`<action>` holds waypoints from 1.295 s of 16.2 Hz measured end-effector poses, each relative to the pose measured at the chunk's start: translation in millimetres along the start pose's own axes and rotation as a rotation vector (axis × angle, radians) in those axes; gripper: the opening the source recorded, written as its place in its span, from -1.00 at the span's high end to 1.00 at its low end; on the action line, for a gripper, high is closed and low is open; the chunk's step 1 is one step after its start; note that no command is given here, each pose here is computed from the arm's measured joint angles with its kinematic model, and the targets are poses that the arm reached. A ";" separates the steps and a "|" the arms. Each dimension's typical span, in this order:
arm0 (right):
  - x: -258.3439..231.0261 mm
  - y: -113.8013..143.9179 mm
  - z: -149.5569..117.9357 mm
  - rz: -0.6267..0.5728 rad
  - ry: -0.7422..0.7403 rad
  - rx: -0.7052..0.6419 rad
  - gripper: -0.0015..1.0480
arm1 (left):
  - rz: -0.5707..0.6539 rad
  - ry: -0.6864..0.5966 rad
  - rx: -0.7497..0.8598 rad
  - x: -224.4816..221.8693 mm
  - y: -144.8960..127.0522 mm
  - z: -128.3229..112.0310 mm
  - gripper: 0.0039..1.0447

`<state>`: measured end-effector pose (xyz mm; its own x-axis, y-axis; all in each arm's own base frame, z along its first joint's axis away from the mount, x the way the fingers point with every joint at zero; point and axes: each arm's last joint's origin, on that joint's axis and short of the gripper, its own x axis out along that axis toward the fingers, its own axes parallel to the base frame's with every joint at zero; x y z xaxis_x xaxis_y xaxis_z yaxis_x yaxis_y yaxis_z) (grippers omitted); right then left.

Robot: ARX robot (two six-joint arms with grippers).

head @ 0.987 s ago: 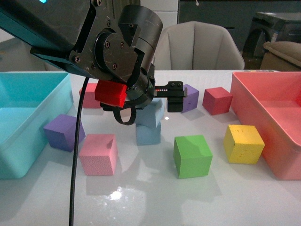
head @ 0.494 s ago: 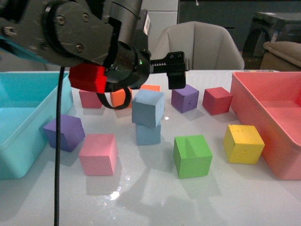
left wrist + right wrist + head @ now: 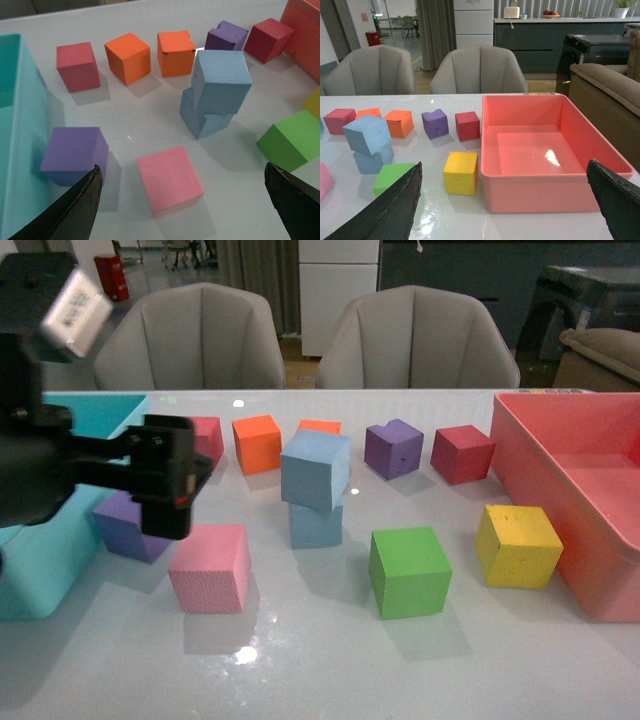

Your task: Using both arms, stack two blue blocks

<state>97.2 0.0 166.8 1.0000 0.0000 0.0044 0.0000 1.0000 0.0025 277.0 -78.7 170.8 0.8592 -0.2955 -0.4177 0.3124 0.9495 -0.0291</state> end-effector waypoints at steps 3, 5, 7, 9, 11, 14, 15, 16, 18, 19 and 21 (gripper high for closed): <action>0.0 0.0 0.0 0.000 0.000 0.000 -0.88 | 0.055 0.013 0.000 -47.5 20.1 -22.0 -0.88; 0.0 0.0 0.0 0.000 0.000 0.000 -0.88 | 0.245 -0.261 -0.012 -76.3 28.9 -23.8 -0.60; 0.0 0.0 0.0 0.000 0.000 0.000 -0.88 | 0.313 -0.338 -0.044 -122.2 35.3 -44.5 -0.08; 0.0 0.0 0.0 0.000 0.000 0.000 -0.88 | 0.329 -0.445 -0.035 -144.5 34.0 -41.4 0.41; 0.0 0.0 0.0 0.000 0.000 0.000 -0.88 | 0.319 -0.425 -0.037 -146.8 31.3 -52.5 0.86; 0.0 0.0 0.0 0.000 0.000 0.000 -0.88 | 0.320 -0.444 -0.037 -155.4 27.1 -66.3 0.97; 0.0 0.0 0.0 0.000 0.000 0.000 -0.88 | 0.320 -0.425 -0.040 -154.4 26.7 -73.1 0.97; 0.0 0.0 0.0 0.000 0.000 0.000 -0.88 | 0.319 -0.436 -0.039 -156.2 26.2 -72.7 0.97; 0.0 0.0 0.0 0.000 0.000 0.000 -0.88 | 0.320 -0.452 -0.036 -160.4 24.9 -72.7 0.97; 0.0 0.0 0.0 0.000 0.000 0.000 -0.88 | 0.320 -0.442 -0.038 -161.4 24.4 -74.2 0.97; 0.0 0.0 0.0 0.000 0.000 0.000 -0.88 | 0.320 -0.446 -0.037 -163.9 23.5 -75.1 0.97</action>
<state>97.2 0.0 166.8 1.0000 0.0000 0.0044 0.0000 1.0000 0.0025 113.1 0.0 170.3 0.9999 0.0004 0.0139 -0.0004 1.0000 0.0006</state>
